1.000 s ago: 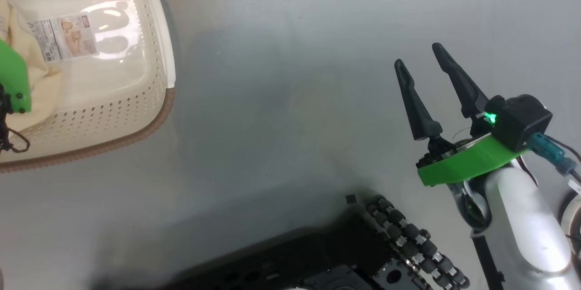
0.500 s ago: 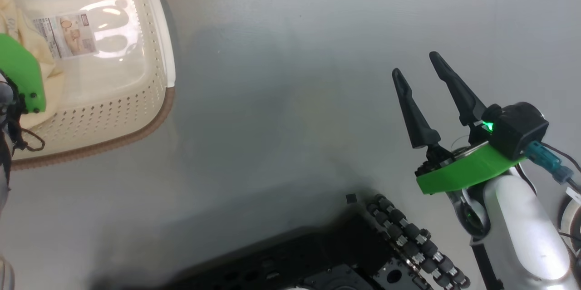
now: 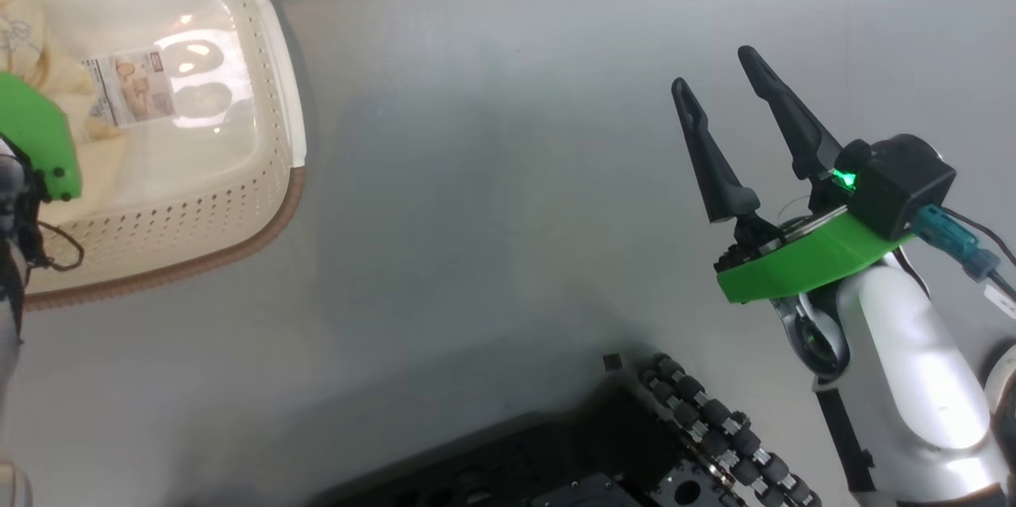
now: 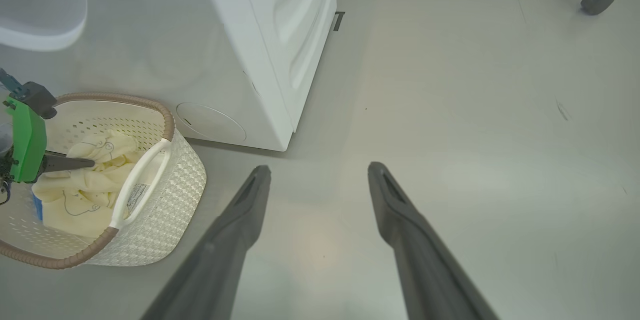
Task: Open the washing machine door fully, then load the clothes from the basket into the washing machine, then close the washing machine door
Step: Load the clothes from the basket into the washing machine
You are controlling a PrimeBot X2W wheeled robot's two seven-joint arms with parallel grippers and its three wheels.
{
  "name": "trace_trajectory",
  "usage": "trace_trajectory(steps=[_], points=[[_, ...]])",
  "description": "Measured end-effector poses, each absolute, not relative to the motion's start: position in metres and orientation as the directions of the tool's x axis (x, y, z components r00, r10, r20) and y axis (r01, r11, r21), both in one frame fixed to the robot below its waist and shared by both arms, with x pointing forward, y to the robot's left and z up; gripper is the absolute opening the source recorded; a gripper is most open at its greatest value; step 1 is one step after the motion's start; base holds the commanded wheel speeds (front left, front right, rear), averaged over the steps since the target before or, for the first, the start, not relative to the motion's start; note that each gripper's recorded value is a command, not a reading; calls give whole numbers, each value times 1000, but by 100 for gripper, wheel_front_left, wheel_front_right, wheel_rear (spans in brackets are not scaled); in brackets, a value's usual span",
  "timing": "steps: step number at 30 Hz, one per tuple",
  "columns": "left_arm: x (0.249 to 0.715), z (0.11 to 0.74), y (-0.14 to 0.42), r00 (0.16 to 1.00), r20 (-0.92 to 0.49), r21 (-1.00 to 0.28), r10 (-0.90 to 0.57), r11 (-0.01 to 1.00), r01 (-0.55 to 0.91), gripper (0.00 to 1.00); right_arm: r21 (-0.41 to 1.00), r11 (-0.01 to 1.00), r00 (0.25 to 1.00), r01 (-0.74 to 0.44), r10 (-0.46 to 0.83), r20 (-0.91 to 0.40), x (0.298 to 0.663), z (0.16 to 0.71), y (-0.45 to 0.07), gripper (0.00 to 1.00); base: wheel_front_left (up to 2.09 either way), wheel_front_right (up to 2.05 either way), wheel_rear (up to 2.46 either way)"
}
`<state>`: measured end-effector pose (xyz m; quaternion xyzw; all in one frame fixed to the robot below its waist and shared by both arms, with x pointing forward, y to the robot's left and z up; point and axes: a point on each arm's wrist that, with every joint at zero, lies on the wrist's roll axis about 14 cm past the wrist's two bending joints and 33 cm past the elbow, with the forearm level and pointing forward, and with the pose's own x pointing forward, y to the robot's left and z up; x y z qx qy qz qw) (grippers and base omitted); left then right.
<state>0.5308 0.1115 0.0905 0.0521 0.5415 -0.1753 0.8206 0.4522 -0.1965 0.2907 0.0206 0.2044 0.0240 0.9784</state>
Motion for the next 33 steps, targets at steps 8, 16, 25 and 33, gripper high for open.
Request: trace_trajectory(steps=[8, 16, 25, 33], points=[[516, 124, 99, 415, -864, -121, -285, 917, 379, 0, 48, 997, 937, -52, 66, -342, 460, 316, -193, 100, 0, 0, 0], [522, 169, 105, 536, -785, -99, -309, 918, 384, 0, 57, 996, 957, -69, 82, -278, 466, 344, -186, 100, 0, 0, 0], [531, 221, 119, 669, -674, -67, -314, 927, 368, 0, 73, 993, 969, -93, 107, -222, 466, 370, -175, 100, 0, 0, 0], [542, 269, 123, 762, -560, -51, -327, 931, 362, 0, 83, 990, 971, -116, 131, -200, 462, 382, -164, 100, 0, 0, 0]])
